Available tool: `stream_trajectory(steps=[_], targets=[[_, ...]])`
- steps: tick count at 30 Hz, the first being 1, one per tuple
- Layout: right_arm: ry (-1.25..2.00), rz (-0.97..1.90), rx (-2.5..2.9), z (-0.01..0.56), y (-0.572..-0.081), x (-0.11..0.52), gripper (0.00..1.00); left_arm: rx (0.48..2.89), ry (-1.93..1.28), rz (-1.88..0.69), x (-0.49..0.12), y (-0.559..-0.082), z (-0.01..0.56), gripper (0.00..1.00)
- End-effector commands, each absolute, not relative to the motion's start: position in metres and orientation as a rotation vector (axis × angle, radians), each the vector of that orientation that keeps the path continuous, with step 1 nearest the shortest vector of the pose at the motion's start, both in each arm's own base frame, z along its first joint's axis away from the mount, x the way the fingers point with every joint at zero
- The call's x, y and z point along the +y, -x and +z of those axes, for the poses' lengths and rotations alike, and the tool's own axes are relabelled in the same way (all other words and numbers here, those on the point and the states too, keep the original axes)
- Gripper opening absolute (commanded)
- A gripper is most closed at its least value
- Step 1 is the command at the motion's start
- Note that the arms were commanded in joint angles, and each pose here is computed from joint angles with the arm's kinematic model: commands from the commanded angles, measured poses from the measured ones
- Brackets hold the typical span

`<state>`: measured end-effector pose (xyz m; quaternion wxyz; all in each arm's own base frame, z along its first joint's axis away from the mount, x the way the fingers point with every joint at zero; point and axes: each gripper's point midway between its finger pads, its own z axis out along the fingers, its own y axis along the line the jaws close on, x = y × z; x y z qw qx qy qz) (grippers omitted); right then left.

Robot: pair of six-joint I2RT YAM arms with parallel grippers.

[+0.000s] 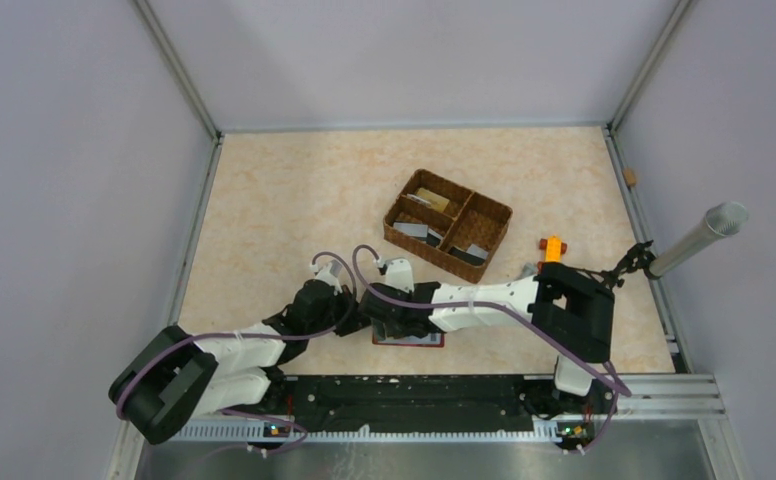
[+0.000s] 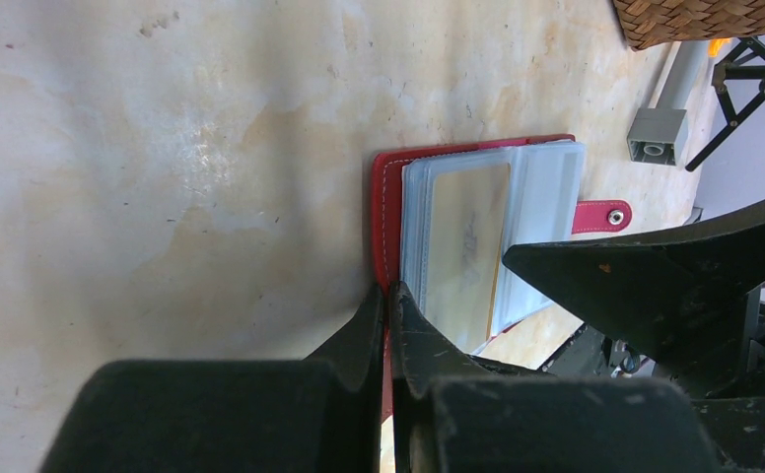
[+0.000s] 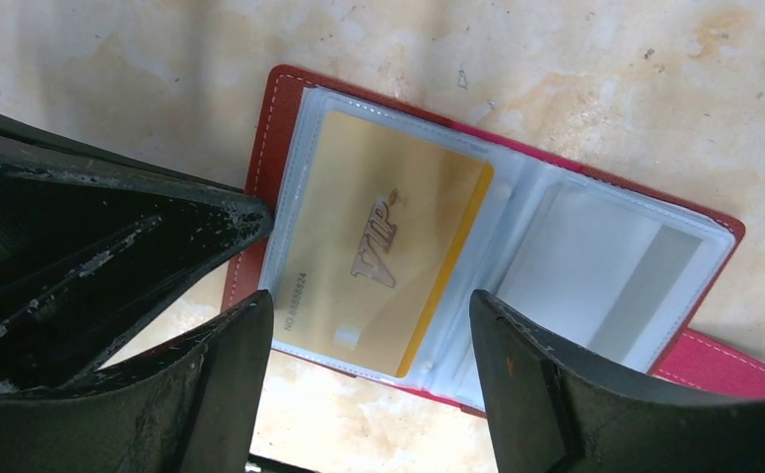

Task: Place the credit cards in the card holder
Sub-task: Turn over the card slot in the card holder.

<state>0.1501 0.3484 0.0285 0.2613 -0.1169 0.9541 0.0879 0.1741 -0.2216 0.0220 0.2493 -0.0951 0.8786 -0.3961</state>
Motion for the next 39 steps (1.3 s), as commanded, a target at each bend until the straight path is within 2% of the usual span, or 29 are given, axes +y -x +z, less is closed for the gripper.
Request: stream_trajectory(steps=[1, 15, 39], targets=[[0.337, 0.241, 2.561, 0.032, -0.151, 0.363, 0.72, 2.417, 0.266, -1.047, -0.216, -0.169, 0.014, 0.00], [0.284, -0.041, 2.527, 0.040, -0.157, 0.316, 0.71, 2.417, 0.285, -1.011, -0.211, -0.170, 0.011, 0.00], [0.240, -0.201, 2.415, 0.074, -0.167, 0.290, 0.71, 2.424, 0.288, -0.999, -0.210, -0.171, 0.009, 0.00]])
